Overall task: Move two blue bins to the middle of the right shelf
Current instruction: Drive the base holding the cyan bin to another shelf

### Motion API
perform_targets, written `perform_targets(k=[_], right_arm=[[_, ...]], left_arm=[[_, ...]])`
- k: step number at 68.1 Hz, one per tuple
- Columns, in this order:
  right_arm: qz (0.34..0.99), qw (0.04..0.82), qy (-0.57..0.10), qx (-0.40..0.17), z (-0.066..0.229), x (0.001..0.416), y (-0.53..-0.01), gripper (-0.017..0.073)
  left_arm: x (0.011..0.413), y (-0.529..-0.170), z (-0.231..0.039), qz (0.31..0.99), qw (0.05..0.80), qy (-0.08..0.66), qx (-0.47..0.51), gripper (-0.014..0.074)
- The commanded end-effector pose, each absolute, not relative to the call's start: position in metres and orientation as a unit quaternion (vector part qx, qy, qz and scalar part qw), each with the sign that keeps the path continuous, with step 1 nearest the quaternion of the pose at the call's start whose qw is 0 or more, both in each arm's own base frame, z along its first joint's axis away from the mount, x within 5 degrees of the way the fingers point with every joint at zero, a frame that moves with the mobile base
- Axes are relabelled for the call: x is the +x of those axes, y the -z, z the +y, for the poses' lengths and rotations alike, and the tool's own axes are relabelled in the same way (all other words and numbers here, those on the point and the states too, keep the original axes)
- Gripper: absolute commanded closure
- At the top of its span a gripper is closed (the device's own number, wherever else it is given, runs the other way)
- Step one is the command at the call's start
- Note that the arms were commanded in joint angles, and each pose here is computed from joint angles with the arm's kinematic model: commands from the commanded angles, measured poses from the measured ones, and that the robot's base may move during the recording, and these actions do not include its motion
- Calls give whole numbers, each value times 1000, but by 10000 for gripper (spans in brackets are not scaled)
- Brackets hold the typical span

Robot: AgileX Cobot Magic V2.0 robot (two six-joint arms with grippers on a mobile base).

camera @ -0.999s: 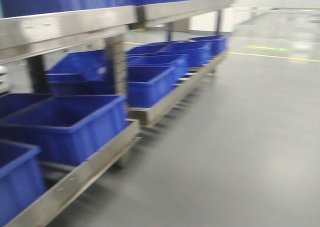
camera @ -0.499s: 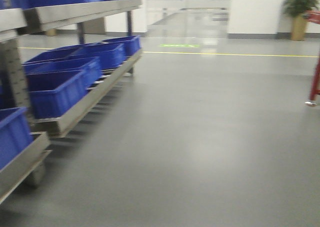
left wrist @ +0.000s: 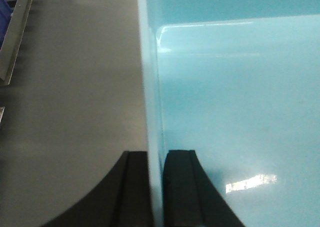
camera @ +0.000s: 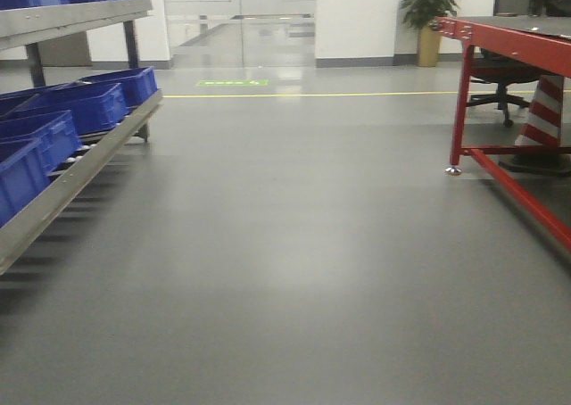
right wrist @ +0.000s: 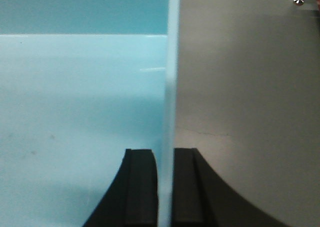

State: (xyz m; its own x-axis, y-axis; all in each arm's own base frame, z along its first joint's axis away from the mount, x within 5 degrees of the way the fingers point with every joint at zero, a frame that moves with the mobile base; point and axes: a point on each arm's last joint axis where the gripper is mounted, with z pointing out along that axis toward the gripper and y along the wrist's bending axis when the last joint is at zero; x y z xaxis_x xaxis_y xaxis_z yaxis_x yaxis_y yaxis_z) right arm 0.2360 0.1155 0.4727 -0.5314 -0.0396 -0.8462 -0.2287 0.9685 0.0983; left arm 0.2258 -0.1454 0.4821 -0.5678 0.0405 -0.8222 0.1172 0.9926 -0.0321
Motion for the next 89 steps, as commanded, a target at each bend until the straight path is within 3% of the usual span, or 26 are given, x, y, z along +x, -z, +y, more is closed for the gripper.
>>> perform_targets(k=[1,89], right_arm=[[854,509,-70,-79,105,233,-484,724],[854,509,-70,-79,105,233,-484,724]], left_arm=[[225,-487,-132,877,479,-10,35,704],[225,-487,-132,877,479,-10,35,704]])
